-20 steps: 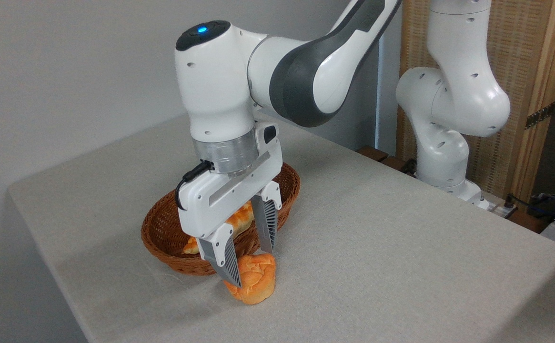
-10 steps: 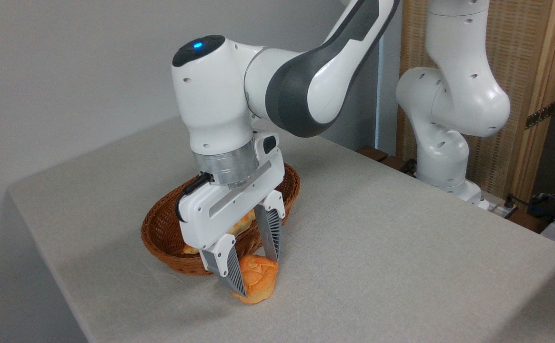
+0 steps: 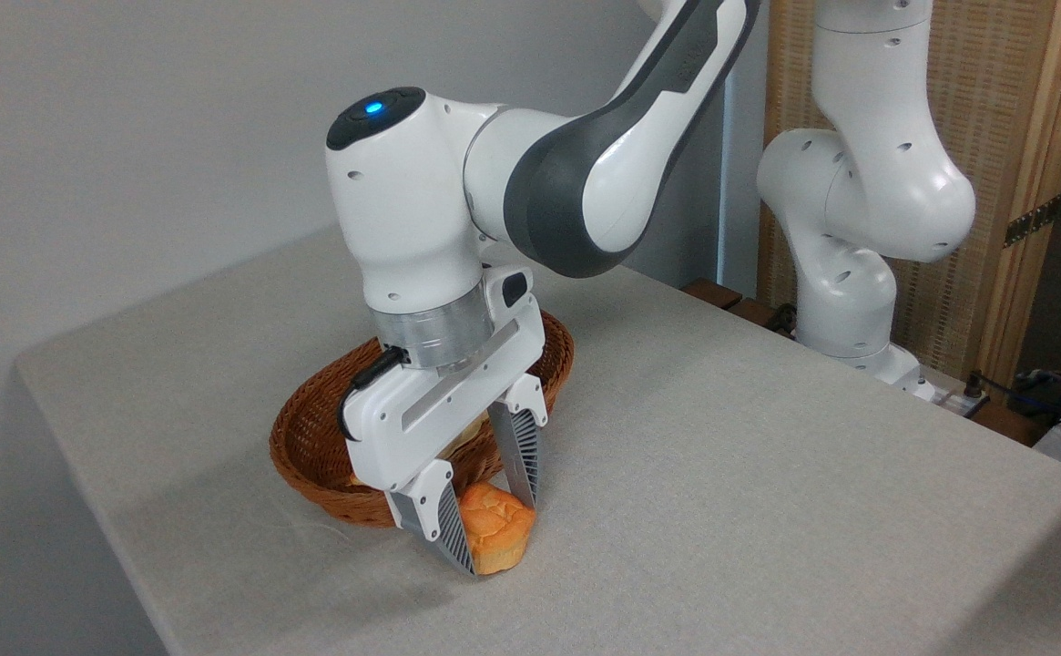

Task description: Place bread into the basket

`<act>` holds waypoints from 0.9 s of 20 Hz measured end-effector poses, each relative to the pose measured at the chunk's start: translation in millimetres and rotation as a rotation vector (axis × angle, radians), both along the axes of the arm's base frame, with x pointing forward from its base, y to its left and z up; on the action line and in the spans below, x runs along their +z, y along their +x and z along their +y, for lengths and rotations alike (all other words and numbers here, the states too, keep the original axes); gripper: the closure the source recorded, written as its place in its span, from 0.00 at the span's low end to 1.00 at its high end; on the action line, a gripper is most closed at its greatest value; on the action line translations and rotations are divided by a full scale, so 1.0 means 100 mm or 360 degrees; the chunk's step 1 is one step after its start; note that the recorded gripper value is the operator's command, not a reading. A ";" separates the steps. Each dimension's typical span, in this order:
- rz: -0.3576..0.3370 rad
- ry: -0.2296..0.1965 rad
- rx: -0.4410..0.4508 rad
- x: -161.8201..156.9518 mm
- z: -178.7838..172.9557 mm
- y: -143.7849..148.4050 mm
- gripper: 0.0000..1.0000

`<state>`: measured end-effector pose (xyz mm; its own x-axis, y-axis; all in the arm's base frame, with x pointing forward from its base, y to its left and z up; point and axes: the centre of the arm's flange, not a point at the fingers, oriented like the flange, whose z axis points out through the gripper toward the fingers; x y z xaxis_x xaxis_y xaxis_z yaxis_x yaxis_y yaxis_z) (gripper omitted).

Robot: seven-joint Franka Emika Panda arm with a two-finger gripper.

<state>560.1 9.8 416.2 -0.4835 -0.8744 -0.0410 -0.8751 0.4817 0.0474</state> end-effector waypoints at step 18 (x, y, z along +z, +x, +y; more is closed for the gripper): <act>0.0007 0.0001 0.0013 -0.01 0.05 0.00 0.63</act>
